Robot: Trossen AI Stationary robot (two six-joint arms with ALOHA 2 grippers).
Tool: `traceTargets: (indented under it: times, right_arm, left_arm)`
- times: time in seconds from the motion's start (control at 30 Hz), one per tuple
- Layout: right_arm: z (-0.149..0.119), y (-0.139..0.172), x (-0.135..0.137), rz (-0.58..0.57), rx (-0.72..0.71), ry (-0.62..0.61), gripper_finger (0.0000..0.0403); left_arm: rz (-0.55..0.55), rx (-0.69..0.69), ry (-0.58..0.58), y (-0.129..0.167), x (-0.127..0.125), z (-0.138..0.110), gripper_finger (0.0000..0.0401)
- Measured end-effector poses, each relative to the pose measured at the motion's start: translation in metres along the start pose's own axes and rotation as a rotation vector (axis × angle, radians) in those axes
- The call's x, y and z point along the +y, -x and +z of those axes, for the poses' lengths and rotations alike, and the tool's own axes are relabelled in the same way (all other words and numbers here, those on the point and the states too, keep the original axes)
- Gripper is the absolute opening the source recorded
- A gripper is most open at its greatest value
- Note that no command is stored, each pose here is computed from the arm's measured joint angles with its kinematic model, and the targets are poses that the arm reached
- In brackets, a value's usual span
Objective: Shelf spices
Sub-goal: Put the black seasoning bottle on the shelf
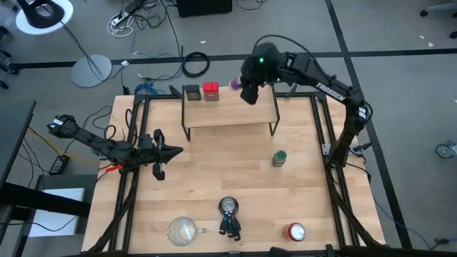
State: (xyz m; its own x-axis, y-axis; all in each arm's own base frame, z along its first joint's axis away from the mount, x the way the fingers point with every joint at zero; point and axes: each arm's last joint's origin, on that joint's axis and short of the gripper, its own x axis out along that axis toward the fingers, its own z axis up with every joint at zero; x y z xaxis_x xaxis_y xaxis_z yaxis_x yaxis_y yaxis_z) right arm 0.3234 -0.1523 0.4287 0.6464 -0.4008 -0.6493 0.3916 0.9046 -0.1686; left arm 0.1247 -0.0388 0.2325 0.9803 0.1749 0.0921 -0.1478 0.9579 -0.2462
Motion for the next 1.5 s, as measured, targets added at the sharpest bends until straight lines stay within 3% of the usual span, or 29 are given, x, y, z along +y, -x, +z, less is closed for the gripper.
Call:
traceTargets:
  times: [0.2,0.47,0.57,0.67,0.9,1.1,1.3,1.5]
  right_arm:
    - [0.003,0.004,-0.011,0.001,-0.023,0.02,0.0208]
    - [0.03,0.033,-0.017,-0.015,-0.131,0.048,0.0208]
    - [0.04,0.032,-0.011,-0.016,-0.202,0.074,0.0208]
    - [0.039,0.027,-0.01,0.007,-0.178,0.081,0.0208]
    - [0.017,-0.023,-0.017,0.002,0.104,0.022,0.0208]
    - [0.007,-0.073,-0.007,0.033,0.227,0.031,0.0209]
    - [0.002,-0.097,-0.003,0.035,0.268,0.035,0.021]
    - [0.001,-0.098,-0.007,0.02,0.267,0.016,0.021]
  left_arm:
    - [0.028,-0.004,0.0,0.0,0.001,0.0,0.0001]
    - [0.061,-0.012,0.002,0.0,0.002,0.0,0.0001]
    - [0.063,-0.01,0.009,0.0,0.002,0.0,0.0001]
    - [0.064,-0.006,0.02,-0.001,0.001,-0.001,0.0001]
    - [0.069,0.024,0.001,-0.004,0.0,-0.006,0.0001]
    - [0.071,0.037,-0.009,-0.005,0.0,-0.008,0.0001]
    - [0.07,0.037,-0.009,-0.005,0.0,-0.008,0.0001]
    - [0.074,0.056,-0.028,-0.005,0.0,-0.01,0.0001]
